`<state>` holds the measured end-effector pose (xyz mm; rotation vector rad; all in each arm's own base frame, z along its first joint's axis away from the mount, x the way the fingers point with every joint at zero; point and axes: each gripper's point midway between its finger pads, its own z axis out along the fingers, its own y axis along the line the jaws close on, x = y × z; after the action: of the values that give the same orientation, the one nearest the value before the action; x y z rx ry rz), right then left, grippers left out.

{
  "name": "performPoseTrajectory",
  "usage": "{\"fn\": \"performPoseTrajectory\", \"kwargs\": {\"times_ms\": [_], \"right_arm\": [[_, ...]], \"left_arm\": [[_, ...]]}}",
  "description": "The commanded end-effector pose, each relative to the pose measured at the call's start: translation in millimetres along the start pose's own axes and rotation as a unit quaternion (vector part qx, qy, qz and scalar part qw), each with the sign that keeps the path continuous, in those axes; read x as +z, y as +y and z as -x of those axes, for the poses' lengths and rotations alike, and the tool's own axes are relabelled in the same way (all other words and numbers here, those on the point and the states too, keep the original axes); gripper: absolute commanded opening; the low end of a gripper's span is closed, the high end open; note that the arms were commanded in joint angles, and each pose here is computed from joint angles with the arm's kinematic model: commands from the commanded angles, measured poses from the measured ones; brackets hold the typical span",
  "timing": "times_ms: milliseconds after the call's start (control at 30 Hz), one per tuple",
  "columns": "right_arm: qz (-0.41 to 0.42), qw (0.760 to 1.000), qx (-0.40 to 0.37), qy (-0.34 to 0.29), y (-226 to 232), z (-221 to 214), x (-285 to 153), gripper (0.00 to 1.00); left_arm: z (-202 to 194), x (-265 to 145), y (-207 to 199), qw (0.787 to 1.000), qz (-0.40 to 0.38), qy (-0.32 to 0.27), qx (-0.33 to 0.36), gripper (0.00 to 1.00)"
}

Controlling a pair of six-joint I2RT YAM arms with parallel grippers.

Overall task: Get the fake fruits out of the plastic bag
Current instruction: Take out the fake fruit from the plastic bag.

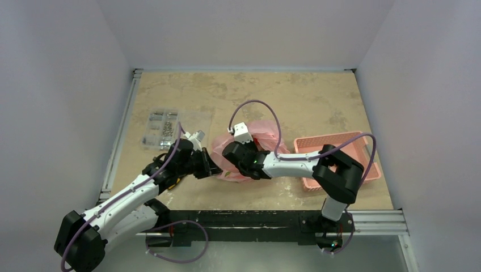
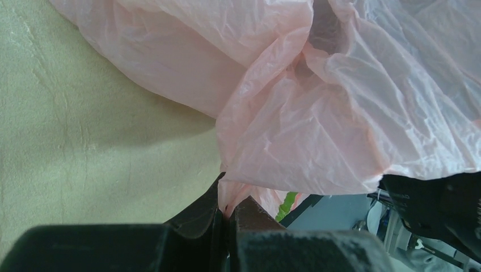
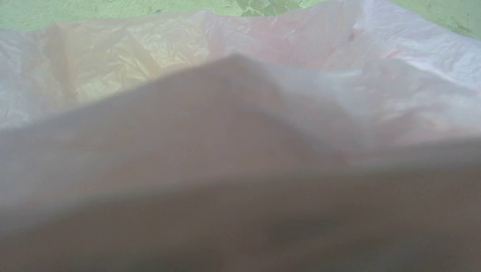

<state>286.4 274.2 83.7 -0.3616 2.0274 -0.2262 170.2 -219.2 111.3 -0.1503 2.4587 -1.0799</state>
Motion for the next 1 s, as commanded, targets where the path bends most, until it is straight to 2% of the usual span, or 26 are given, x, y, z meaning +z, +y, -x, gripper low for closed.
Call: {"fn": "performPoseTrajectory", "kwargs": {"times_ms": [0, 67, 200, 333, 400, 633, 833, 967], "right_arm": [[-0.066, 0.998, 0.023, -0.002, -19, 13, 9, 0.22], [-0.090, 0.996, 0.017, 0.005, -30, 5, 8, 0.25], [-0.133, 0.991, 0.004, 0.013, -53, -8, 2, 0.38], [-0.131, 0.991, 0.003, 0.013, -60, -13, 0, 0.50], [-0.138, 0.990, 0.013, 0.018, -64, -14, 1, 0.59], [-0.157, 0.985, 0.047, 0.050, -70, -29, 12, 0.72], [-0.180, 0.979, 0.077, 0.057, -71, -41, 18, 0.91], [-0.156, 0.981, 0.098, 0.067, -66, -52, 29, 0.89]], "left_arm": [[5, 1, -13, 1.000, -0.024, -0.005, 0.005, 0.00], [5, 1, -14, 1.000, -0.026, -0.005, 0.007, 0.00], [4, 2, -12, 1.000, -0.022, -0.003, 0.007, 0.00], [3, 4, -9, 1.000, -0.020, -0.002, 0.006, 0.00], [3, 4, -9, 1.000, -0.020, -0.001, 0.007, 0.00], [4, 3, -9, 1.000, -0.018, -0.004, 0.009, 0.00], [7, 5, -13, 1.000, -0.021, -0.003, 0.011, 0.00], [6, 5, -13, 1.000, -0.023, -0.002, 0.010, 0.00]]}}
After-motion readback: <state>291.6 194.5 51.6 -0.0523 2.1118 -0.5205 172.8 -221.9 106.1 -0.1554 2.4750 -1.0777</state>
